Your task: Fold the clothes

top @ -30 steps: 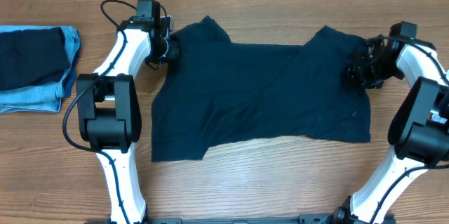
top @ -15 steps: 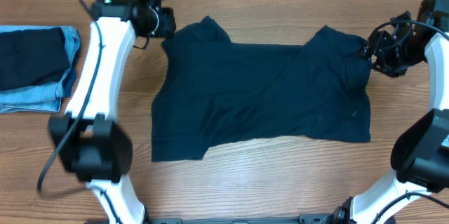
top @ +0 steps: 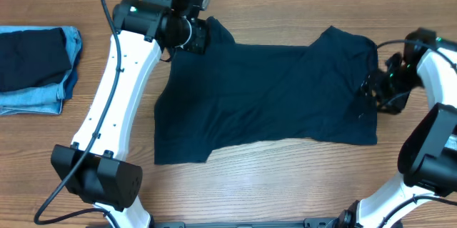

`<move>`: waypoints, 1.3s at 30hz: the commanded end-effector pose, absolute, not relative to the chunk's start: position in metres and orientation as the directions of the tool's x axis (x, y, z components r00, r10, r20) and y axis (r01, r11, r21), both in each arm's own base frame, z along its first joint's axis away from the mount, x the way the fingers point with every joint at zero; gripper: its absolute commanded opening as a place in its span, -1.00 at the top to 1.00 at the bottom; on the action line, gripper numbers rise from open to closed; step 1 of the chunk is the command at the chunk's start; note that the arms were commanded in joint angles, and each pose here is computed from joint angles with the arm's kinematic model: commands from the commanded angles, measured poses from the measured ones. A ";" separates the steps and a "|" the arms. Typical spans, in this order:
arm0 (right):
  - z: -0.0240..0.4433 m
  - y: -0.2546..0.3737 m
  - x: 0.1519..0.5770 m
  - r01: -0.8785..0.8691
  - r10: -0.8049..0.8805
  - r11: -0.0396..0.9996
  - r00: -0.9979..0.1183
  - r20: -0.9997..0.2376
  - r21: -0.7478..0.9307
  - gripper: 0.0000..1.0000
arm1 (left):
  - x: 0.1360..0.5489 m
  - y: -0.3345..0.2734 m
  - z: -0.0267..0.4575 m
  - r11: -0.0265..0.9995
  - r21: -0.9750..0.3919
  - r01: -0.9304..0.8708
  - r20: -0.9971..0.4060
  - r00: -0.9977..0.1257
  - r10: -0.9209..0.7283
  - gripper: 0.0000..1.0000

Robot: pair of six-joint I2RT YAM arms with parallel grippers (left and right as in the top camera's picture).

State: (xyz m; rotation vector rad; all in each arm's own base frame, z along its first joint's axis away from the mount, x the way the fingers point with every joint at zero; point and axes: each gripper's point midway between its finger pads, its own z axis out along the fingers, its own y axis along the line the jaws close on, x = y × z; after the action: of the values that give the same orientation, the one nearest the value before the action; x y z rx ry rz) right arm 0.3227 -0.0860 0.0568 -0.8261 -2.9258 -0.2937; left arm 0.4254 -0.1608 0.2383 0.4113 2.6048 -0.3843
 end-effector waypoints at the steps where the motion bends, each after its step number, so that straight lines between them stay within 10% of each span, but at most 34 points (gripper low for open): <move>1: 0.035 -0.102 0.311 0.562 0.549 0.820 -0.825 0.133 0.108 -0.37 | 0.429 -0.159 0.235 0.917 -0.153 0.369 -0.498 -0.830 0.251 0.24; 39: 0.039 -0.071 0.322 0.436 0.457 0.801 -0.888 0.051 0.411 -0.10 | 0.432 -0.161 0.237 0.916 -0.152 0.372 -0.513 -0.822 0.248 0.19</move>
State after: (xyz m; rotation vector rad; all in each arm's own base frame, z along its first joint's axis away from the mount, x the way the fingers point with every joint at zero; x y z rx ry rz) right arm 0.3181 -0.0734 0.0181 -0.7791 -2.9598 -0.6439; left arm 0.4311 -0.1609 0.2404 0.4181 2.5788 -0.3560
